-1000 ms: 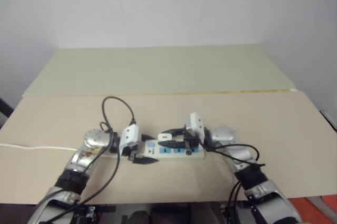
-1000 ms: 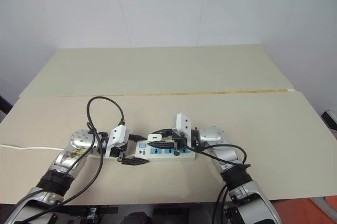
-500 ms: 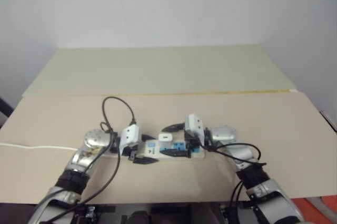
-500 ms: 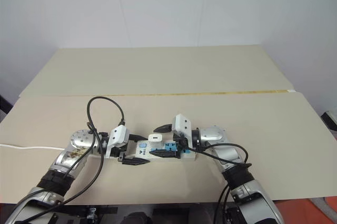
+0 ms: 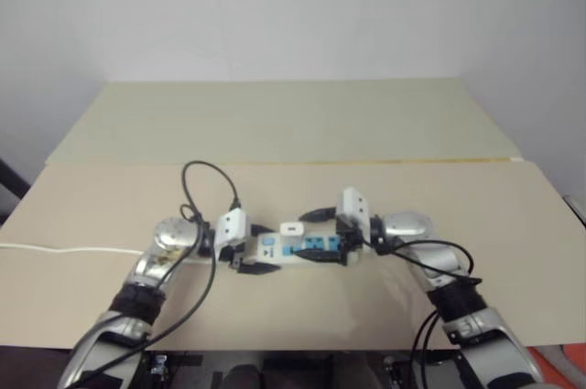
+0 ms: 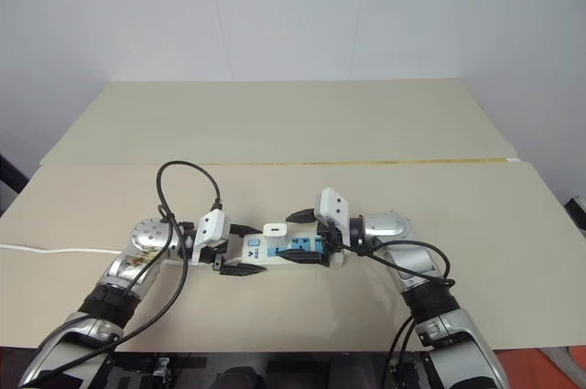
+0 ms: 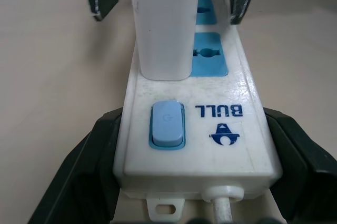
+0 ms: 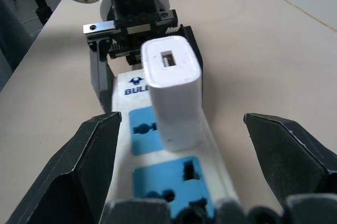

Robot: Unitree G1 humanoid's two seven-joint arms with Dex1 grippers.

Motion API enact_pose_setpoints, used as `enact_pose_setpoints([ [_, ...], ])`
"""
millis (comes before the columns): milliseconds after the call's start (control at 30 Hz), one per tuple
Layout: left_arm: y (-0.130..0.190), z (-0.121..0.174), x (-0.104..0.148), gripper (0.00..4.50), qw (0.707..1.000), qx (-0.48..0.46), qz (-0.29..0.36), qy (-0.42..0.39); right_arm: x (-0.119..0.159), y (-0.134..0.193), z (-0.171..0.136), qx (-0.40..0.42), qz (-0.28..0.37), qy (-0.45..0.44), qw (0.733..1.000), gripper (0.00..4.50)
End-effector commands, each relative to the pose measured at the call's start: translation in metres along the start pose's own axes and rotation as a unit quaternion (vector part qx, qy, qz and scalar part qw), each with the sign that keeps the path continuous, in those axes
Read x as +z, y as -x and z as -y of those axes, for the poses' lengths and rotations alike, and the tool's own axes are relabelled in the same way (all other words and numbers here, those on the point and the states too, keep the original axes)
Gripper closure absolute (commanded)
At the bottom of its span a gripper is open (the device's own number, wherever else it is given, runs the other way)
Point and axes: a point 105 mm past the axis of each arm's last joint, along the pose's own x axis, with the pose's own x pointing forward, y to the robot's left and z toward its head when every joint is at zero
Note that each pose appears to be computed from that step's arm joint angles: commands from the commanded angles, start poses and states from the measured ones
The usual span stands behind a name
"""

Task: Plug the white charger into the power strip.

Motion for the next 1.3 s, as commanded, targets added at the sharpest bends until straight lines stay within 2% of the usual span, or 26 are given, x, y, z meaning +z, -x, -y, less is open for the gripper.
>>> enact_pose_setpoints([
  [33, -0.001, -0.001, -0.015, 1.21, 0.999, 0.003, -0.035, 0.012, 0.016, 0.006, 0.002, -0.008, 0.022, 0.018, 1.0, 0.05],
  [133, -0.001, -0.001, -0.013, 1.21, 0.999, -0.008, -0.035, 0.01, 0.017, 0.007, 0.001, -0.011, 0.023, 0.019, 0.999, 0.05],
  [167, 0.0, 0.0, -0.012, 0.65, 0.999, -0.015, -0.037, 0.009, 0.017, 0.008, 0.001, -0.012, 0.024, 0.019, 0.999, 0.0],
  [267, 0.002, -0.001, -0.008, 0.03, 0.999, -0.027, -0.036, 0.007, 0.019, 0.01, 0.001, -0.015, 0.025, 0.019, 0.999, 0.0],
  [467, 0.009, -0.007, 0.003, 0.03, 0.999, -0.018, -0.028, -0.023, 0.021, 0.014, 0.004, -0.02, 0.027, 0.018, 0.999, 0.0],
  [800, 0.065, -0.005, 0.043, 0.03, 0.997, -0.025, -0.019, -0.07, 0.026, 0.037, 0.009, -0.033, 0.021, 0.028, 0.999, 0.0],
  [1033, 0.101, -0.01, 0.066, 0.03, 0.996, 0.007, -0.027, -0.087, 0.037, 0.082, 0.015, -0.068, 0.004, 0.045, 0.997, 0.0],
  [1300, 0.125, -0.005, 0.066, 0.03, 0.995, 0.023, -0.05, -0.082, 0.034, 0.139, 0.014, -0.117, -0.046, 0.045, 0.991, 0.0],
])
